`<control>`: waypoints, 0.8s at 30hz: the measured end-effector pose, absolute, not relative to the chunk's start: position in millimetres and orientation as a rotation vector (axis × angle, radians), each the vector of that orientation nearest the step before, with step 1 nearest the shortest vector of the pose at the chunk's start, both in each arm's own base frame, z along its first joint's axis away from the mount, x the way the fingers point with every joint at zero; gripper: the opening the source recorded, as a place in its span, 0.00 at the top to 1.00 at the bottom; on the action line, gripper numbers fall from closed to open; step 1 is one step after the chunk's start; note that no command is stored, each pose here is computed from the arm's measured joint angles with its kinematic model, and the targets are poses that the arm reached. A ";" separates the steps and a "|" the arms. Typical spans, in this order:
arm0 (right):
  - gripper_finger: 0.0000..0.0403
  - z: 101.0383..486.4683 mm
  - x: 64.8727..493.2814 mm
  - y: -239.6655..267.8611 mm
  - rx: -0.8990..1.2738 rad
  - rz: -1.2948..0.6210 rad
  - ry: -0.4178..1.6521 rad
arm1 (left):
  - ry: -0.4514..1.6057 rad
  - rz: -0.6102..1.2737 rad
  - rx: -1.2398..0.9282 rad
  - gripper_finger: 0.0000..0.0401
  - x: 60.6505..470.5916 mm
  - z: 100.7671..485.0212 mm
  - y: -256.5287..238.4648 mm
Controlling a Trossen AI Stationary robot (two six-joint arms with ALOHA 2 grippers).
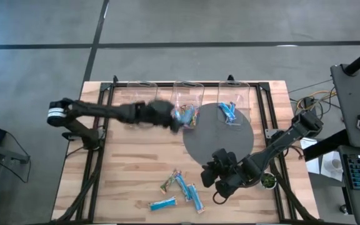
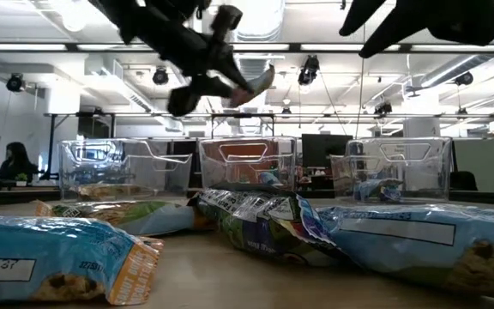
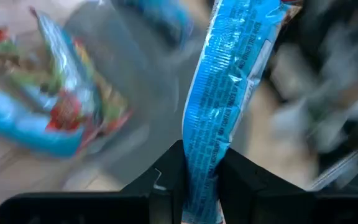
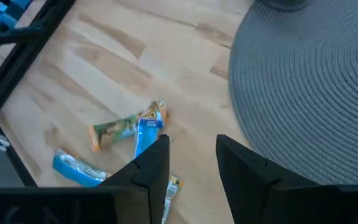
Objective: Pick and place Granola Bars by type
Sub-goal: Put the red granola bar into the middle transparent bin
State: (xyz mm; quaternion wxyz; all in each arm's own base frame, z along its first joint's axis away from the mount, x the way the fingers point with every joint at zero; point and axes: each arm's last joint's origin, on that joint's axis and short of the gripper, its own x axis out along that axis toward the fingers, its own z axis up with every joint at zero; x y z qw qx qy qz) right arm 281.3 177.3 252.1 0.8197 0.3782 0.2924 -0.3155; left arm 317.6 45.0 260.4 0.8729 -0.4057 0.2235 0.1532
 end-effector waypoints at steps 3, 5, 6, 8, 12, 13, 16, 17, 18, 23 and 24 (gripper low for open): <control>0.69 255.7 280.0 175.4 0.802 -0.671 0.612 | 0.330 0.291 -1.032 0.85 321.6 265.4 80.2; 0.68 256.7 279.7 174.7 0.804 -0.671 0.610 | 0.292 0.298 -1.096 0.85 323.1 261.4 97.1; 0.68 256.9 279.4 174.5 0.803 -0.672 0.611 | 0.284 0.319 -1.125 0.85 323.9 257.9 104.2; 0.68 256.9 279.3 174.6 0.803 -0.671 0.611 | 0.292 0.378 -1.188 0.85 323.7 247.6 117.6; 0.68 257.1 279.3 174.3 0.797 -0.675 0.603 | 0.348 0.416 -1.202 0.85 327.1 224.4 134.5; 0.69 257.2 279.3 174.0 0.792 -0.679 0.594 | 0.366 0.413 -1.185 0.85 328.2 220.0 135.9; 0.69 256.8 278.0 172.9 0.774 -0.689 0.599 | 0.377 0.427 -1.157 0.85 330.2 214.4 136.8; 0.69 256.6 277.6 172.6 0.769 -0.692 0.602 | 0.369 0.435 -1.150 0.85 331.1 215.0 137.6; 0.69 256.5 277.3 172.4 0.766 -0.695 0.605 | 0.360 0.448 -1.138 0.85 331.7 215.7 138.5; 0.68 257.1 275.2 170.2 0.740 -0.716 0.589 | 0.311 0.462 -1.112 0.81 334.8 223.3 141.4; 0.68 257.2 274.8 169.7 0.733 -0.721 0.586 | 0.310 0.460 -1.111 0.79 335.2 224.1 141.4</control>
